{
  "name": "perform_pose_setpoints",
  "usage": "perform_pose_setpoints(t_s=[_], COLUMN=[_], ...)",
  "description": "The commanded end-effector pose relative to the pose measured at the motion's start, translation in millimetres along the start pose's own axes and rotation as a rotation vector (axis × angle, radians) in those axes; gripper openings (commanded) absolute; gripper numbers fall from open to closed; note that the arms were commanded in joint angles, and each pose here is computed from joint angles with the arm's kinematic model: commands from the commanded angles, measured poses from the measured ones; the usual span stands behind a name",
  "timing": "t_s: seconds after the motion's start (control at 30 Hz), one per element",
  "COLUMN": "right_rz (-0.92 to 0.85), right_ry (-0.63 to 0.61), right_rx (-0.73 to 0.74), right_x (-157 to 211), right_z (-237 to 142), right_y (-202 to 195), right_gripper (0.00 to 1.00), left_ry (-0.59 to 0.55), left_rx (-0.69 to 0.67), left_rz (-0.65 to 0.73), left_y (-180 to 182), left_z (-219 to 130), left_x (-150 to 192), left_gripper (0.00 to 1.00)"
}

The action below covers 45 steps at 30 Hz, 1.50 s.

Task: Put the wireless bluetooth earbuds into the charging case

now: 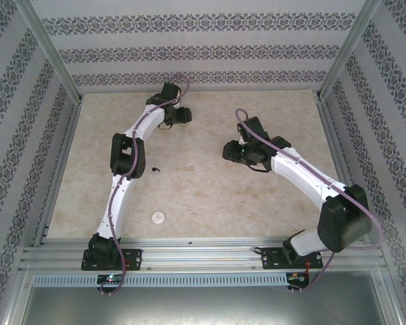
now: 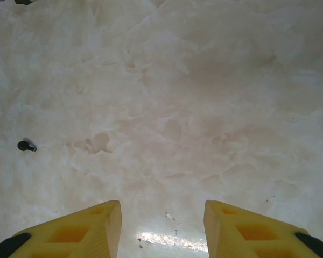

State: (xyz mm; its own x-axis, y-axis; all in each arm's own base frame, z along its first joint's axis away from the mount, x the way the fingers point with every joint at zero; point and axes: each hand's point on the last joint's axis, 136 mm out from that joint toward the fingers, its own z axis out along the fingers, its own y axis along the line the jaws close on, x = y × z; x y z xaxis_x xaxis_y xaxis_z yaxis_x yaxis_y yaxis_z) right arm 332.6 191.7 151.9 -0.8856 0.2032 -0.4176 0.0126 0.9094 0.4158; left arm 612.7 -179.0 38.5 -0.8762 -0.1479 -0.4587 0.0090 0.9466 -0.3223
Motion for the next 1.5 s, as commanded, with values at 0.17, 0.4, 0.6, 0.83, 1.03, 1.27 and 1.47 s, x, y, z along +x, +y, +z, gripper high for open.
perform_pose_setpoints(t_s=[0.17, 0.4, 0.6, 0.83, 1.03, 1.27, 1.47], right_rz=[-0.003, -0.005, 0.001, 0.009, 0.016, 0.028, 0.041], right_ry=[-0.032, -0.026, -0.015, -0.007, -0.009, -0.026, -0.038], right_rx=[0.004, 0.01, 0.01, 0.006, 0.003, -0.004, -0.018], right_x=[-13.7, -11.0, -8.3, -6.9, -5.9, -1.7, 4.4], right_z=[-1.5, -1.3, 1.5, 4.3, 1.6, -10.0, -21.3], right_y=[2.5, 0.6, -0.7, -0.2, -0.4, -2.3, -2.9], right_gripper=[0.44, 0.44, 0.44, 0.44, 0.44, 0.44, 0.44], left_ry=[-0.008, -0.02, -0.037, -0.034, -0.008, 0.06, 0.069], left_rx=[-0.009, -0.02, -0.012, -0.006, 0.004, 0.033, 0.126], left_rz=[0.07, 0.104, 0.131, 0.132, 0.134, 0.157, 0.168], left_y=[4.0, 7.3, 5.1, 3.5, 1.2, -10.1, -27.5], left_z=[16.8, 23.5, 26.6, 30.4, 27.7, 16.7, -4.9], left_x=[0.9, -0.9, -4.8, -6.0, -0.8, 17.9, 36.9], left_gripper=[0.63, 0.56, 0.63, 0.6, 0.54, 0.52, 0.51])
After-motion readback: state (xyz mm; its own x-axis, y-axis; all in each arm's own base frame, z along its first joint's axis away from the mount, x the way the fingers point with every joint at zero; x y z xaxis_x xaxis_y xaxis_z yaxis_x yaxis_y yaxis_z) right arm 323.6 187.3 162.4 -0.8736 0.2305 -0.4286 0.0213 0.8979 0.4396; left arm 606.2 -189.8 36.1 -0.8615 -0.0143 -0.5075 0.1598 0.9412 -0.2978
